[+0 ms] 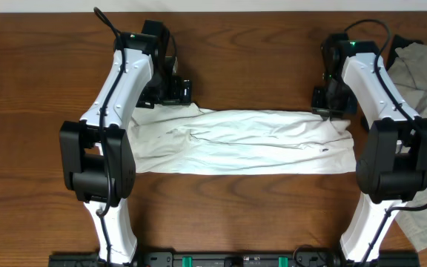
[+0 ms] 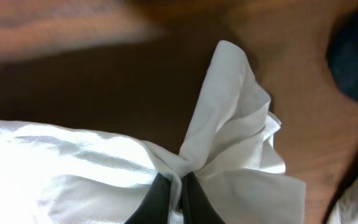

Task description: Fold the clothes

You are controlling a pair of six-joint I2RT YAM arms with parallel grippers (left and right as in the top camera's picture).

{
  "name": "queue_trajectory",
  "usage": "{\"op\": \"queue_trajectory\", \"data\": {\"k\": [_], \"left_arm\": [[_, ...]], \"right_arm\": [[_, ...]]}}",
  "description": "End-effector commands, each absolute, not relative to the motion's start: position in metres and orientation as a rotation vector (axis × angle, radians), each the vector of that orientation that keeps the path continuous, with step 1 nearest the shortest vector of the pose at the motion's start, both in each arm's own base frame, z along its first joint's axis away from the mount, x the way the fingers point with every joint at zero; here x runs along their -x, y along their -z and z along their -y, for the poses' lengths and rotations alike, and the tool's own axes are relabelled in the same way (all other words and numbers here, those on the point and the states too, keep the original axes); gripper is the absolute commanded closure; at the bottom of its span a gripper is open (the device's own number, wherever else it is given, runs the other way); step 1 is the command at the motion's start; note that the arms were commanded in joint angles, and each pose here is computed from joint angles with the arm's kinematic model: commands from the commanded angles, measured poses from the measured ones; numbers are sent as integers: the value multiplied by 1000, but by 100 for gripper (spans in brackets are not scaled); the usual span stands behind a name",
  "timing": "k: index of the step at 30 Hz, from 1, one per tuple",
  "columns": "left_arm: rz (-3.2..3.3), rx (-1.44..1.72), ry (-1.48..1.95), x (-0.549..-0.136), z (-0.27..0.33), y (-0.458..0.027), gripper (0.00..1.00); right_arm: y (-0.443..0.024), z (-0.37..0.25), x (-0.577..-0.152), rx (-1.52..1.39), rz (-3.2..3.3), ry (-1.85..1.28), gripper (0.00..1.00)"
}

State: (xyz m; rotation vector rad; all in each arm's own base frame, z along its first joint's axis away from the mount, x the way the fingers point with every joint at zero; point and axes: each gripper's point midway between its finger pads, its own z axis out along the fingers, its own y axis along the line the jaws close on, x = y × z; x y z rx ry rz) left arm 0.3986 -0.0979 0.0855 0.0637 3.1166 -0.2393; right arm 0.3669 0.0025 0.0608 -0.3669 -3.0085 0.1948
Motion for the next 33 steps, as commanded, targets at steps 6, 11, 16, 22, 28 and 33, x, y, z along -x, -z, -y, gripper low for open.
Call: {"op": "queue_trajectory", "data": {"k": [6,11,16,22,28,33], "left_arm": [[-3145,-80,243,-395,99,-76,2],[-3144,-81,242,-395,99,-76,2],[-3139,-78,174,-397,91,-75,2],[-3129,-33,18,-401,69,-74,2],[-3147,186,102,-399,59,-75,2],[-3165,37,298,-394,80,-78,2]], "right_arm": [[-71,4,-362,396,3012,-232,71],[-65,18,-357,461,2994,-358,52],[-70,24,-356,541,2990,-421,53],[-100,18,-352,573,3050,-351,44],[-130,-57,-353,260,3140,271,54],[-131,-97,-359,78,3169,411,57]]}}
